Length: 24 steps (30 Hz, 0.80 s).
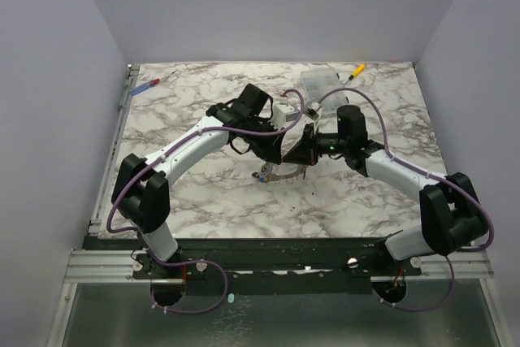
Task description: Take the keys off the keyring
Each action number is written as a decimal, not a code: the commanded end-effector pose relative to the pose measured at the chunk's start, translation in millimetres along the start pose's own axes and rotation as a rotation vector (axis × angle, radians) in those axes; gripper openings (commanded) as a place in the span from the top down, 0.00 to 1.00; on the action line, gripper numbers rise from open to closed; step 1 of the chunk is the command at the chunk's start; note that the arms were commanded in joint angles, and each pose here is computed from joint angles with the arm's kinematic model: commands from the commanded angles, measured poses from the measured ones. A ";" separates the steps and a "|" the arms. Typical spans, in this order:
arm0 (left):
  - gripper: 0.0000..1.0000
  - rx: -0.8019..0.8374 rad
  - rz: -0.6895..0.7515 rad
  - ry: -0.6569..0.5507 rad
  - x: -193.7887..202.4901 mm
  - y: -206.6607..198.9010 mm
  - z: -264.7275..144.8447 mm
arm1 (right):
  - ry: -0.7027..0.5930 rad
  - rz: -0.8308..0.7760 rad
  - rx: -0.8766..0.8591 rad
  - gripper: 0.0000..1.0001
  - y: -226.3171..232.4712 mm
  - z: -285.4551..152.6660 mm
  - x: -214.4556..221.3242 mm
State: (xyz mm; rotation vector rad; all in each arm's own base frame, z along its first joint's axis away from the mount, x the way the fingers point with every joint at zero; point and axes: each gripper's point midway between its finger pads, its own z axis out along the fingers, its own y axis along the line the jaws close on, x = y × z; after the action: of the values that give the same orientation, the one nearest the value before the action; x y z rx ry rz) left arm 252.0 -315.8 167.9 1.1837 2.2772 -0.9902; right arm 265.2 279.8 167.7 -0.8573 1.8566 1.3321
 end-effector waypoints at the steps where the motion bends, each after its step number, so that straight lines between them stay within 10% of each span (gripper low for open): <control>1: 1.00 0.043 0.031 -0.030 -10.9 -12.1 -0.7 | 0.003 -0.058 0.050 0.99 -11.4 2.5 -7.8; 24: 1.00 0.005 -0.059 -0.028 -5.3 14.1 5.2 | -0.064 -0.508 -0.115 1.00 30.1 -16.1 -5.1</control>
State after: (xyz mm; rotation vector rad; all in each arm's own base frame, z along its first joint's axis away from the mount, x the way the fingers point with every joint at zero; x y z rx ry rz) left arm 261.8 -314.8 163.0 1.1243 2.3062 -1.0121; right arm 252.0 270.7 176.7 -1.1283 1.5600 1.1457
